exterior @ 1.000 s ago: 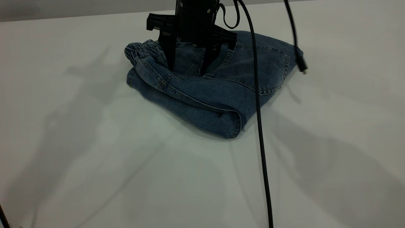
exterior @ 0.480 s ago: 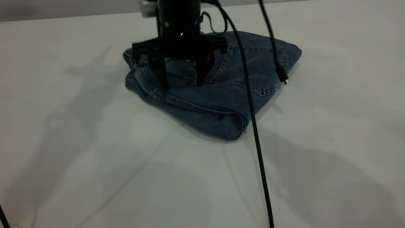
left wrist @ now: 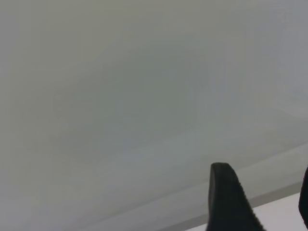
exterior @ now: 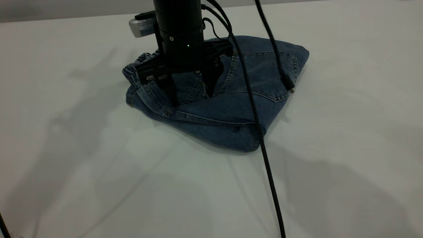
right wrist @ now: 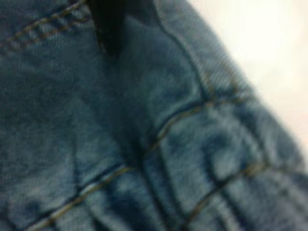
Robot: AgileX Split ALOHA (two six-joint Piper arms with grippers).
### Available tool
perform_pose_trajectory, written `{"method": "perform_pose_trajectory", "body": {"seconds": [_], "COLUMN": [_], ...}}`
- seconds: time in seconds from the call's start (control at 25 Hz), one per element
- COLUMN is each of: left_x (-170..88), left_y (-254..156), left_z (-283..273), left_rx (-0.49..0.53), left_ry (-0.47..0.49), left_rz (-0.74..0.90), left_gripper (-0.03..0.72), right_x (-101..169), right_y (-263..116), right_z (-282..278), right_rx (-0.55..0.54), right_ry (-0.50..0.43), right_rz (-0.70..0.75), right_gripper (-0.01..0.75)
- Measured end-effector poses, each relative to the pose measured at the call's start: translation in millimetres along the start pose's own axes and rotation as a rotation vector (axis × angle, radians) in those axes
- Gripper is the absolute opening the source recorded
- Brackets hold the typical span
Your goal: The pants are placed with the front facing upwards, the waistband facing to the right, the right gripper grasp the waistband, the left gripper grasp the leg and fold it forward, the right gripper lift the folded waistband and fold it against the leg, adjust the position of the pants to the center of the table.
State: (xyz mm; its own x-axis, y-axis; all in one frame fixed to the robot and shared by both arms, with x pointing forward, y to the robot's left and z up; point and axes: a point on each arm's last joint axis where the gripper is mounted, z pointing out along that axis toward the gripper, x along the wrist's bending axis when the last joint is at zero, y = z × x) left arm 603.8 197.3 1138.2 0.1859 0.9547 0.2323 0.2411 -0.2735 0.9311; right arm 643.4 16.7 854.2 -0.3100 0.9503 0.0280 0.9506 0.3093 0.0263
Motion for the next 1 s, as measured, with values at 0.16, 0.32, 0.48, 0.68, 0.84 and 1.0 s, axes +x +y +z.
{"method": "perform_pose_trajectory", "body": {"seconds": [0.16, 0.32, 0.48, 0.68, 0.84, 1.0], "left_x": [0, 0, 0, 0, 0, 0], "left_y": [0, 0, 1, 1, 1, 1], "left_z": [0, 0, 0, 0, 0, 0], "left_rx": [0.000, -0.003, -0.005, -0.006, -0.006, -0.007], "left_ry": [0.000, 0.003, 0.005, 0.004, 0.005, 0.004], "left_rz": [0.003, 0.019, 0.030, 0.030, 0.033, 0.033], "left_gripper": [0.347, 0.347, 0.347, 0.347, 0.347, 0.347], "right_x": [5, 5, 3, 5, 6, 2], "right_y": [-2, -1, 0, 1, -5, -16], "right_z": [-1, -5, -18, -32, -43, -56], "right_rx": [0.020, 0.010, -0.023, -0.045, -0.040, -0.023], "right_ry": [0.059, 0.054, 0.039, 0.053, 0.081, 0.075], "right_rz": [-0.015, -0.048, -0.083, -0.093, -0.108, -0.124], "right_gripper": [0.437, 0.437, 0.437, 0.437, 0.437, 0.437]}}
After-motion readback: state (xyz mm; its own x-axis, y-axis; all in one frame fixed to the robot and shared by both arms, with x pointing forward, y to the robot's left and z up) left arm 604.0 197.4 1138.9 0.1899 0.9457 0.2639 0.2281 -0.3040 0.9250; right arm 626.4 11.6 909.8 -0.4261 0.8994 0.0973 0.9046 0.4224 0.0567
